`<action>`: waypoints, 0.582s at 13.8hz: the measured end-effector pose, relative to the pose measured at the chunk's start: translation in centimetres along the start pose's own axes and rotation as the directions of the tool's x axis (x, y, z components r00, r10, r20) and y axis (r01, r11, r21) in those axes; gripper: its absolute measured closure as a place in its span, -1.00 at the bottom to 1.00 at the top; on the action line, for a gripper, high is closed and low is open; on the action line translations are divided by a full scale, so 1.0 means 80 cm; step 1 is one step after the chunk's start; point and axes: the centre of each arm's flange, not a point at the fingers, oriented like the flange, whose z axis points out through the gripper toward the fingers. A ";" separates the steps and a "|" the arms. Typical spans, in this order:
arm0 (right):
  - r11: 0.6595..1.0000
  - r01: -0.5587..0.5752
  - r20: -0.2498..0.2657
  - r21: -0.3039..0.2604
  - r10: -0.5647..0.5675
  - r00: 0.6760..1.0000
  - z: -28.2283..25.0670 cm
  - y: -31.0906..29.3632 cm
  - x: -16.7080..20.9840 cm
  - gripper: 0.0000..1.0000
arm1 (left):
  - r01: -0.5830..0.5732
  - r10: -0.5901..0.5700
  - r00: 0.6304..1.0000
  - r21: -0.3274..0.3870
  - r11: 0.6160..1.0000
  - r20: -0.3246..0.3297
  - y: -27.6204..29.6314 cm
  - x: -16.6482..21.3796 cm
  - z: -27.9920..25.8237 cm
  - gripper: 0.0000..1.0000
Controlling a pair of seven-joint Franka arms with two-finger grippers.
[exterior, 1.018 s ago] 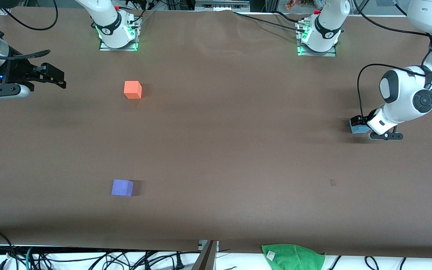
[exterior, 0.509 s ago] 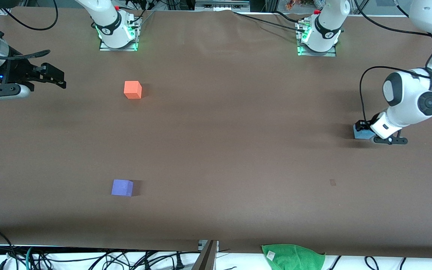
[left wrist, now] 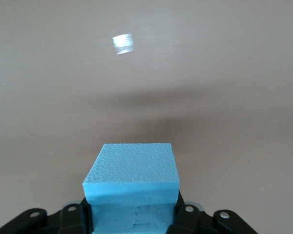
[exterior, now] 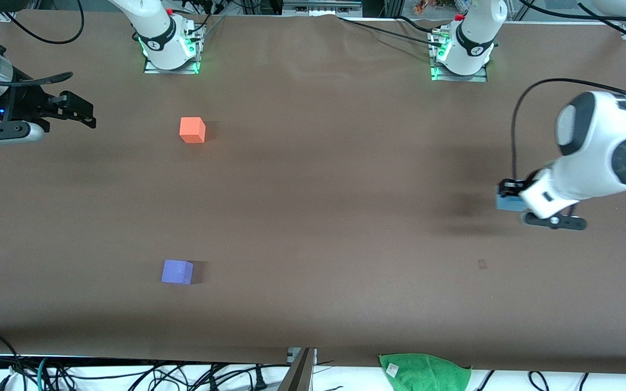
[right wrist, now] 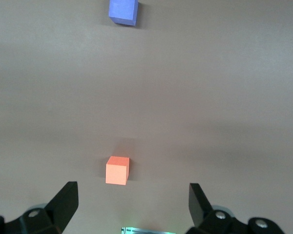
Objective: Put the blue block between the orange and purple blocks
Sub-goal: 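Carry the blue cube with the left gripper toward the table middle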
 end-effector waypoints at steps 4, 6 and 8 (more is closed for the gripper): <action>1.000 0.000 0.001 0.000 0.000 1.000 0.000 0.000 0.000 -1.00 | -0.009 0.012 0.999 -0.092 0.996 0.033 0.171 0.002 0.018 -0.14; 1.000 -0.001 0.000 0.000 0.001 1.000 0.000 0.000 0.000 -1.00 | -0.044 0.050 0.997 -0.113 0.993 0.052 0.245 0.006 0.043 -0.14; 1.000 0.001 -0.007 0.000 -0.001 1.000 -0.001 -0.001 0.001 -1.00 | -0.047 0.051 0.998 -0.122 0.991 0.027 0.327 0.011 0.078 -0.14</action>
